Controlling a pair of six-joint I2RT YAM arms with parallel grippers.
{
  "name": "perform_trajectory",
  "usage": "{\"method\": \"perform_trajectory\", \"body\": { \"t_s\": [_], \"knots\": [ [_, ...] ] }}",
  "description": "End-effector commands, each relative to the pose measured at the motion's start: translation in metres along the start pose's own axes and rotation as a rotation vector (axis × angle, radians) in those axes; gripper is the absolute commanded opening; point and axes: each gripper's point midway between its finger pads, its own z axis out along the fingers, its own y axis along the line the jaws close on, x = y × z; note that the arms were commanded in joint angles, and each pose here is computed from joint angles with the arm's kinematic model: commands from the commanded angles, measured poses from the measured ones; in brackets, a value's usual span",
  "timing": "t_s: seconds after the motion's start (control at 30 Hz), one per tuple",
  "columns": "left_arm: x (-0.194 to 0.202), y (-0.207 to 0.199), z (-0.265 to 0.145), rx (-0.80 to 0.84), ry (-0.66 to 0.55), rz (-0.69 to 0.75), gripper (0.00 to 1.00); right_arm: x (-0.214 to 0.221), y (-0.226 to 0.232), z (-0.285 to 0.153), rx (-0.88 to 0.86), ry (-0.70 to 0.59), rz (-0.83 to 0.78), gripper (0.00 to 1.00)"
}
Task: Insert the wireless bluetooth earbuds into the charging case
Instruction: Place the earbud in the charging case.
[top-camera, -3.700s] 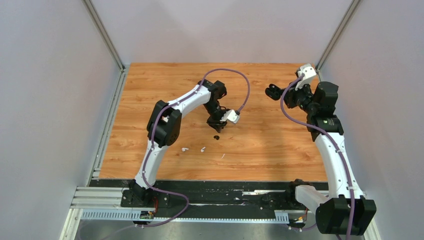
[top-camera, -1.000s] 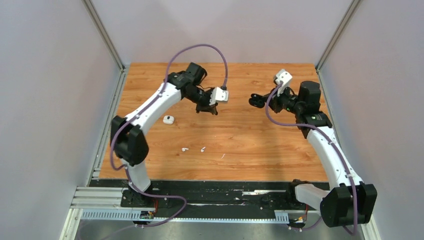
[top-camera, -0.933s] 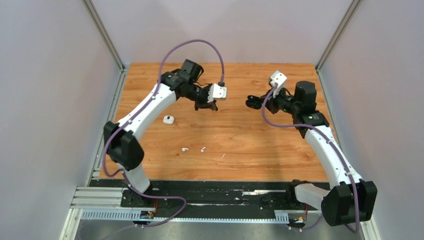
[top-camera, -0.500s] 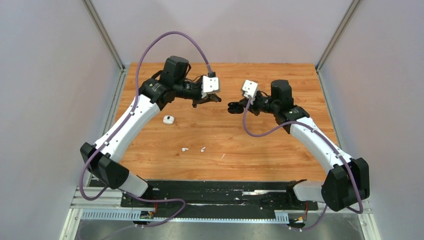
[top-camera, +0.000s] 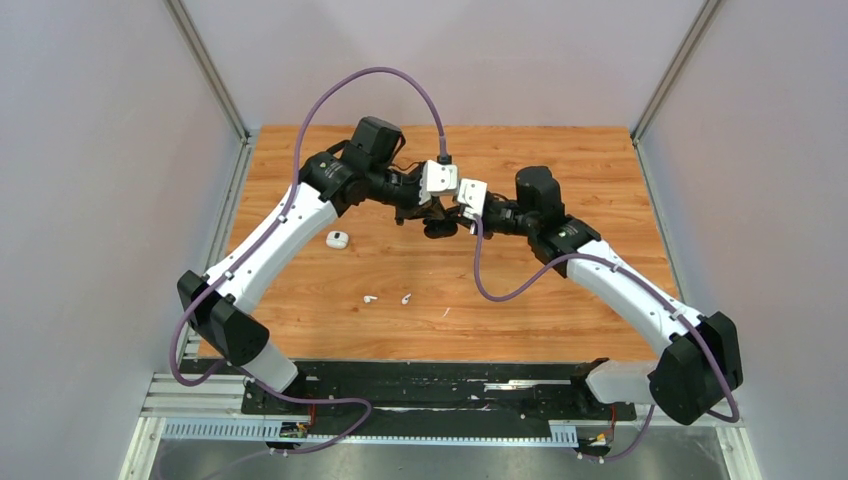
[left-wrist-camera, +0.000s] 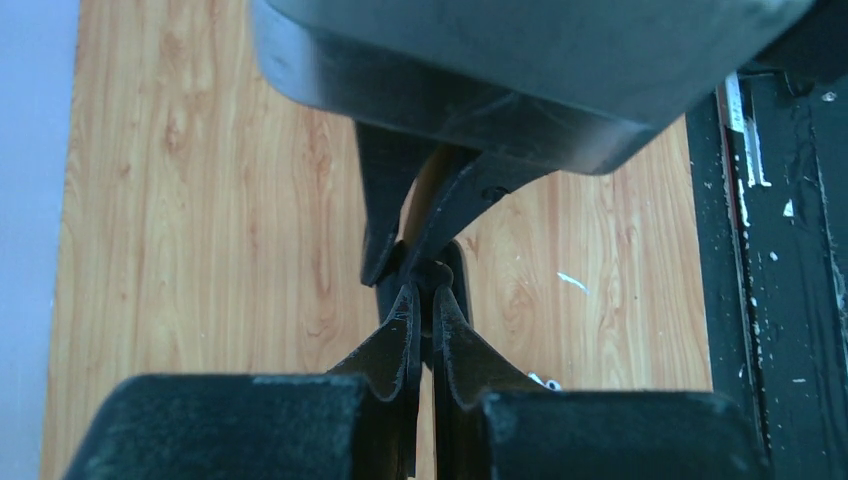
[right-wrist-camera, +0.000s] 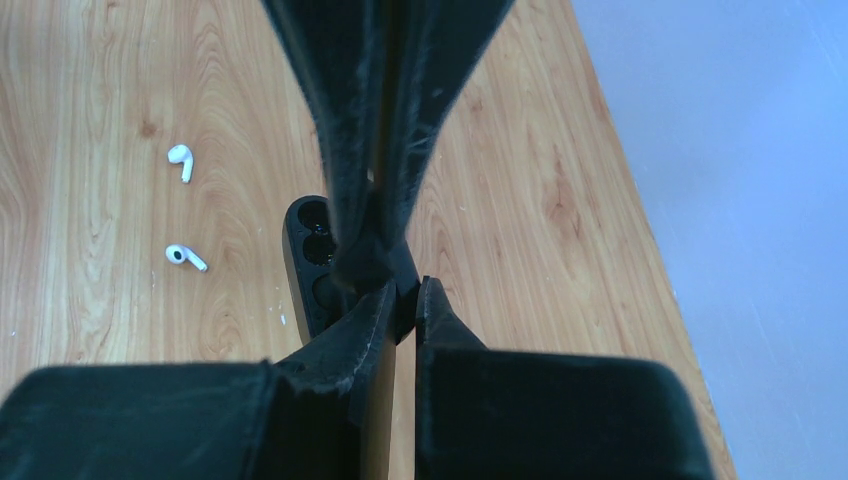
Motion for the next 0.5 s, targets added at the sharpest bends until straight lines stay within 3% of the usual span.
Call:
{"method": "perform_trajectory", "body": {
  "t_s": [0.0,0.47],
  "knots": [
    [-0.005,-0.007,-0.018,-0.014,0.034,0.041,0.00,-0.039,-0.020,-0.007,0.054,-0.073,-0.089,0.00],
    [0.015,0.001,-0.022,-0.081,0.122,0.026,0.00,-0.044,-0.021,-0.004,0.046,-0.066,-0.097,0.00]
  ]
}}
